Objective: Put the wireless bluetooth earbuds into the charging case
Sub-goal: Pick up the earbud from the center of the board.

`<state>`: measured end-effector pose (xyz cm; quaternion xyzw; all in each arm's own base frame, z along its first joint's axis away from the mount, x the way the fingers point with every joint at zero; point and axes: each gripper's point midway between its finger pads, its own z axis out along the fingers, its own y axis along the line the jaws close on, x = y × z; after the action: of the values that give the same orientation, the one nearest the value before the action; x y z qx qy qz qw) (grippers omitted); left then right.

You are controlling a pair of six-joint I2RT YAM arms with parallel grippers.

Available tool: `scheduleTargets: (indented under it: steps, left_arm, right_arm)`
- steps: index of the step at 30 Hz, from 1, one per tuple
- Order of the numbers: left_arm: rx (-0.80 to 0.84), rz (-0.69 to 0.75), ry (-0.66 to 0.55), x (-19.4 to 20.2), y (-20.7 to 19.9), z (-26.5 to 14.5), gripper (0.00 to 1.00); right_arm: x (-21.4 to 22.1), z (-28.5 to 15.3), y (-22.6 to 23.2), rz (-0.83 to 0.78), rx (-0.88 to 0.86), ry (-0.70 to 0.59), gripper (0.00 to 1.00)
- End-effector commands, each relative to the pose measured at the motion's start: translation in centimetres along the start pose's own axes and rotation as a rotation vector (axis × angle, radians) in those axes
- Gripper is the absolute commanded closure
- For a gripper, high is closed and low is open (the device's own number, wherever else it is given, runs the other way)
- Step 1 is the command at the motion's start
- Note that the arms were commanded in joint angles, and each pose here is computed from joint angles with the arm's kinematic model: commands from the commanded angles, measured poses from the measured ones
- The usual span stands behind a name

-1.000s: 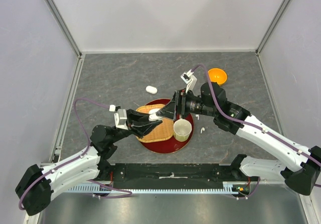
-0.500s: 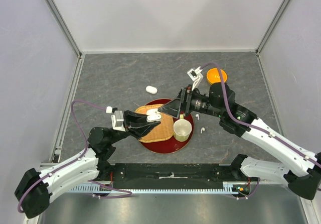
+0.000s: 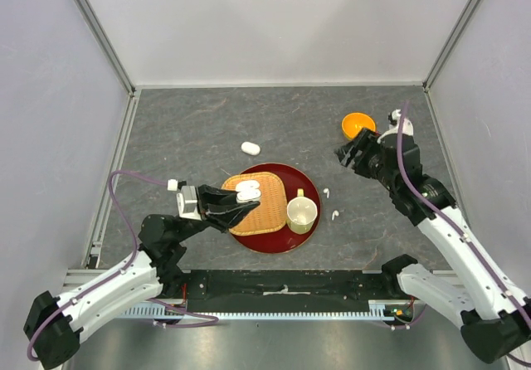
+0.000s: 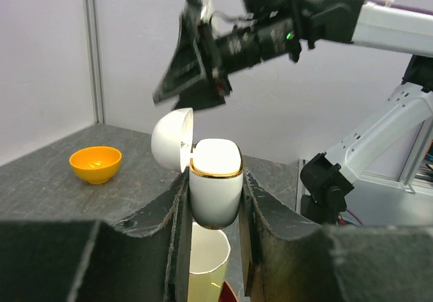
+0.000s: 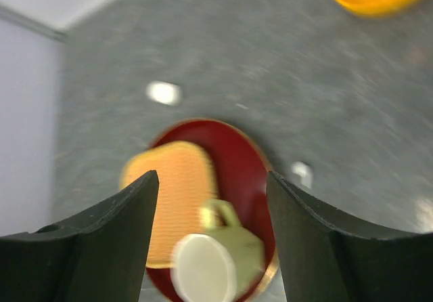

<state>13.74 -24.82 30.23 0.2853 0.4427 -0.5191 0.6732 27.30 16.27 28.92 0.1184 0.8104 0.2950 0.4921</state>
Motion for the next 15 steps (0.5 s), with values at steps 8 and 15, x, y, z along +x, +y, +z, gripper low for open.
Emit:
scheduleTargets:
  steps: [8,15]
  left_arm:
    - [-0.010,0.024,-0.014,-1.1,-0.1,-0.1,0.98]
    - [-0.020,0.017,-0.006,-0.9,0.0,-0.2,0.98]
  right_arm:
    - [9.6,1.6,-14.8,0.070,0.462,0.289,0.32]
    - [11.8,4.0,-15.4,-0.048,0.413,0.426,0.35]
